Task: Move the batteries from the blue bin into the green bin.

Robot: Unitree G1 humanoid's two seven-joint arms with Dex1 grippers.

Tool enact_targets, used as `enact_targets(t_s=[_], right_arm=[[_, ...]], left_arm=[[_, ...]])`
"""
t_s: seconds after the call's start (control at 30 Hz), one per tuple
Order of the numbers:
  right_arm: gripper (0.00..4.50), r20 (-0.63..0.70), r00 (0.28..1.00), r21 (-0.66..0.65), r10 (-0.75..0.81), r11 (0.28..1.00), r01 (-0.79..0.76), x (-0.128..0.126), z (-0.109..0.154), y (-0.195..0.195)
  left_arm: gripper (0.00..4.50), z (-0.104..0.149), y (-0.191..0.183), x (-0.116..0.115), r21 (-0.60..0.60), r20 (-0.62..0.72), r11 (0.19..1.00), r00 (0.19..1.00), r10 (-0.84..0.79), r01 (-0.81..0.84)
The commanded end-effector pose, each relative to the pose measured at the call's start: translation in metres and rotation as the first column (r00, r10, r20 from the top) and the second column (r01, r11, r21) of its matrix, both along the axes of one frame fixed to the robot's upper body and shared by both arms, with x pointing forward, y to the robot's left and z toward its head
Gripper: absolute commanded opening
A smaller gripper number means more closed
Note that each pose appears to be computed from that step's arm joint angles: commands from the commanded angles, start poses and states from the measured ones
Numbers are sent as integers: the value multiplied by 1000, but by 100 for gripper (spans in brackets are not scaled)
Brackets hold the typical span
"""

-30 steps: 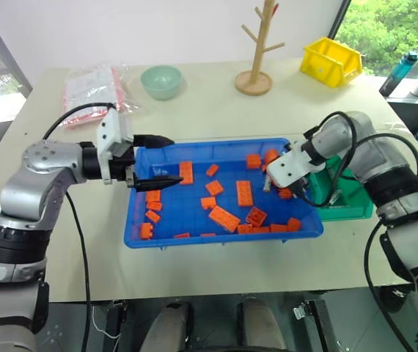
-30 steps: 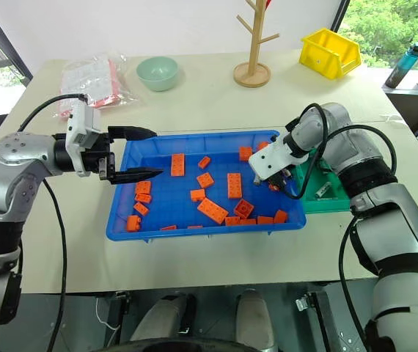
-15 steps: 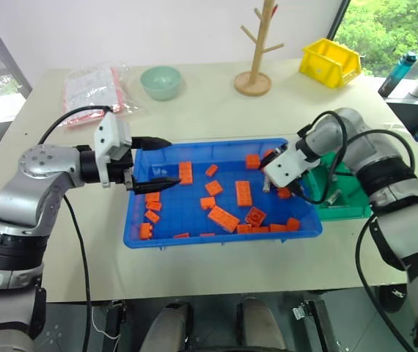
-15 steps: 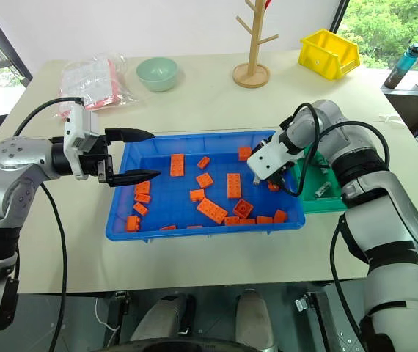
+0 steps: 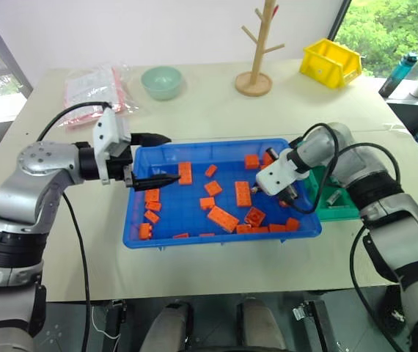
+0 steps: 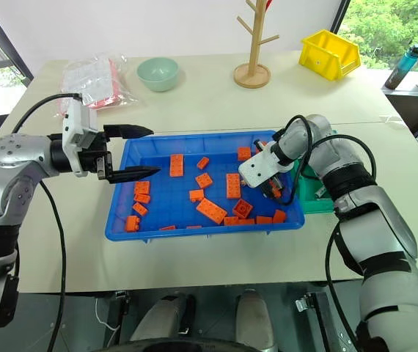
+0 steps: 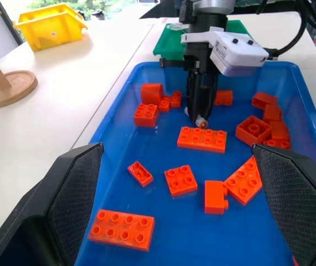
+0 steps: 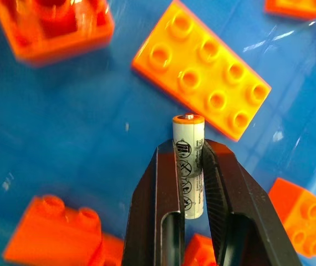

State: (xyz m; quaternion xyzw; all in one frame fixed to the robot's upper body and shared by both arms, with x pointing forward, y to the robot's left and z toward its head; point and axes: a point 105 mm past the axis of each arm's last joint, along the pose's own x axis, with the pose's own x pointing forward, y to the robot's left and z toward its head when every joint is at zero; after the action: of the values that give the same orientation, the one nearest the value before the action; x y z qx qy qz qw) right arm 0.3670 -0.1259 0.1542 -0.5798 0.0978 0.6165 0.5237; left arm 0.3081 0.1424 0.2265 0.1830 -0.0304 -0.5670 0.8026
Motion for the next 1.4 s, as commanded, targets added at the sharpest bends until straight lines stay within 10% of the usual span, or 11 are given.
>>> enact_targets(t_s=[0.03, 0.3, 0.6, 0.63, 0.83, 1.07, 1.4], right_arm=[[1, -20, 991, 259, -135, 956, 136, 2, 59, 7], [1, -196, 789, 580, -583, 580, 572, -10, 121, -74], [1, -310, 488, 588, -816, 239, 772, -59, 90, -146], [51, -328, 465, 583, -822, 210, 784, -61, 83, -147], [345, -331, 431, 605, -839, 161, 780, -62, 68, -146], [345, -397, 547, 579, -737, 261, 772, -99, 65, -153], [345, -532, 482, 516, -696, 185, 836, -135, 78, -224]], left_arm=[[450, 13, 2, -2, -13, 48, 1000, 999, -7, 8], [450, 7, 6, -2, -19, 26, 1000, 1000, 1, -1], [450, 5, 12, 4, -27, -1, 1000, 1000, 7, -7], [450, 8, 11, 6, -32, 0, 999, 1000, 6, -6], [450, 18, 12, 13, -50, 13, 999, 1000, 9, -8], [450, 23, 35, 11, -63, 5, 995, 997, 78, -77], [450, 24, 99, -11, -14, -65, 971, 969, 237, -238]])
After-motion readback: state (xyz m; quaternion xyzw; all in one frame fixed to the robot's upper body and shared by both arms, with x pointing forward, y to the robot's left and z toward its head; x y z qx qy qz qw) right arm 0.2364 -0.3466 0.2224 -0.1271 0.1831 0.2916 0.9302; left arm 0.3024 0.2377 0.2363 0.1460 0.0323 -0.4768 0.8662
